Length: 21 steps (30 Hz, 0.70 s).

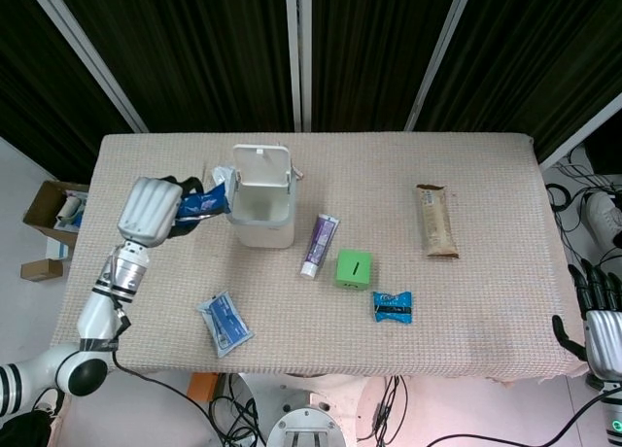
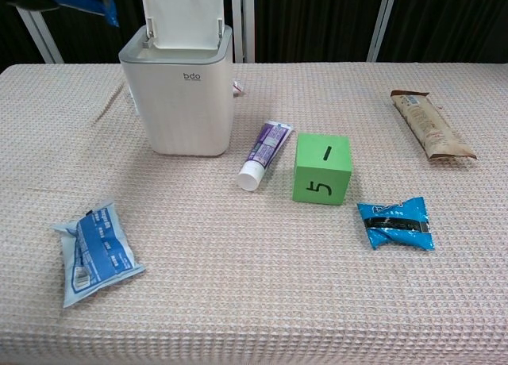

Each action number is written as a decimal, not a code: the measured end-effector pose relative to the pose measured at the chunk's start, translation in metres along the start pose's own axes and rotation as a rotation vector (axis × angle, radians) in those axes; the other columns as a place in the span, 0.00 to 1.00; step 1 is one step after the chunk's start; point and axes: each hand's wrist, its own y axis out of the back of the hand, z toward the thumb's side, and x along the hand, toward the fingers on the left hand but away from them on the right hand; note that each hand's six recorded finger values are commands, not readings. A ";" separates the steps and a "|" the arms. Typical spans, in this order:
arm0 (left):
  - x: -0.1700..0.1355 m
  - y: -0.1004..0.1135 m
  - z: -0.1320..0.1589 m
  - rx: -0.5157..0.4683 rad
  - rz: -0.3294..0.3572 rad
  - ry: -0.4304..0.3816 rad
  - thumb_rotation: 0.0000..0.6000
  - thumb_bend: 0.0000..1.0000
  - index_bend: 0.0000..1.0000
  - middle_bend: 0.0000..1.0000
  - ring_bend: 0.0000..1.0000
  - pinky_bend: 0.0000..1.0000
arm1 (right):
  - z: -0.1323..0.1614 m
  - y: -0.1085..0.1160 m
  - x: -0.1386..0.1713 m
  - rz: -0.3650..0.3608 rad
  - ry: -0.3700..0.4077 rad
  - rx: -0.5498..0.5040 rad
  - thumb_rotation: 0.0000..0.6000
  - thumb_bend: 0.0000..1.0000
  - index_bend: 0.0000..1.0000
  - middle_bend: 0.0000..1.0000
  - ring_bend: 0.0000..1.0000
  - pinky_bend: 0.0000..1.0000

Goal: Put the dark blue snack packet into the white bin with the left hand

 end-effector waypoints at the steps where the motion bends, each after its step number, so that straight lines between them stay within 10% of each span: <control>1: 0.007 -0.001 0.008 -0.012 -0.001 -0.011 1.00 0.43 0.71 0.70 0.60 0.74 | -0.001 0.001 0.000 -0.001 -0.002 -0.002 1.00 0.34 0.00 0.00 0.00 0.00; 9: 0.042 -0.014 0.055 -0.029 0.005 -0.057 1.00 0.43 0.67 0.68 0.58 0.74 | -0.004 0.000 -0.002 0.003 -0.008 -0.006 1.00 0.34 0.00 0.00 0.00 0.00; 15: 0.054 -0.027 0.064 0.024 -0.023 -0.058 1.00 0.33 0.03 0.13 0.20 0.43 | -0.007 0.004 -0.003 -0.007 -0.015 -0.011 1.00 0.34 0.00 0.00 0.00 0.00; 21: 0.054 -0.026 0.053 0.076 0.001 -0.024 1.00 0.31 0.00 0.05 0.11 0.32 | -0.009 0.004 -0.002 -0.008 -0.017 -0.013 1.00 0.34 0.00 0.00 0.00 0.00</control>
